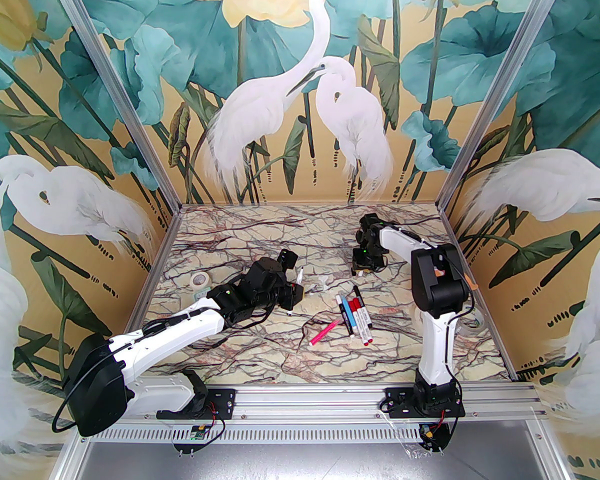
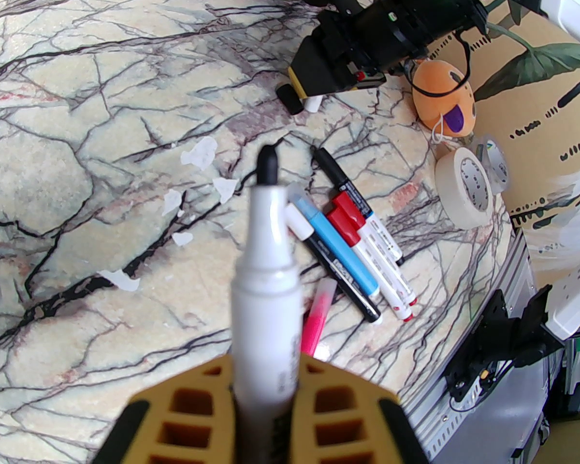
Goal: Open the pen caps
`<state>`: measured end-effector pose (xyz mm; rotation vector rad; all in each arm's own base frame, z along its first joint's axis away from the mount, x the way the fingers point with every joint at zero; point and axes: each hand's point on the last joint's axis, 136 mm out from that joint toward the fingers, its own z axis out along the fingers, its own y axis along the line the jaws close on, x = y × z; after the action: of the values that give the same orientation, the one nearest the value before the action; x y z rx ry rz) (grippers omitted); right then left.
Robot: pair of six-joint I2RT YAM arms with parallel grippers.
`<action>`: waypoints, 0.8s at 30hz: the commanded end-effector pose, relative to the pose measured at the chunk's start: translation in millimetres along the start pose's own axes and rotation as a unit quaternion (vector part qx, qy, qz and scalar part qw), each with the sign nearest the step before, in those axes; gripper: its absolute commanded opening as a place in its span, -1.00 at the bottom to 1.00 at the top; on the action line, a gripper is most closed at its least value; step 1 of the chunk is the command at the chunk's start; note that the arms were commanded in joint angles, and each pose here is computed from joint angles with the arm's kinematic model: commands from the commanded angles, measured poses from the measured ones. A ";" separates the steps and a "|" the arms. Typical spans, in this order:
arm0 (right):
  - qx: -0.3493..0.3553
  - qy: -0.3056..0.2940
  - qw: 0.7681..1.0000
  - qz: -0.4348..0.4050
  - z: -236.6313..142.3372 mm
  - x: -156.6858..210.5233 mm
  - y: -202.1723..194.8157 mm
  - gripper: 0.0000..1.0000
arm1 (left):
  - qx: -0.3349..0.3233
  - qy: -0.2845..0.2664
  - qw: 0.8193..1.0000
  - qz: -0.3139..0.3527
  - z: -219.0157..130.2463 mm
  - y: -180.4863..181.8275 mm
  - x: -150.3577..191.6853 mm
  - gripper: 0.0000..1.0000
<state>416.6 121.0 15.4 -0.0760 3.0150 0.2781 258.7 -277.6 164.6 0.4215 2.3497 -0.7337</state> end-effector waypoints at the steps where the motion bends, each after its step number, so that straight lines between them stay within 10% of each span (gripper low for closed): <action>1: 0.005 0.008 1.000 -0.002 5.1 -2.5 -3.3 -0.43 | 0.006 0.004 1.000 0.000 -4.9 -1.4 -0.1 -0.82; 24: -0.032 -0.082 0.996 0.019 -36.2 8.1 13.5 -0.34 | -0.078 0.007 0.997 -0.005 6.9 34.3 -6.0 -0.81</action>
<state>397.3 121.5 29.5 -0.0215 2.9466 0.3322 268.0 -265.8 153.9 0.3793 2.3890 -0.6345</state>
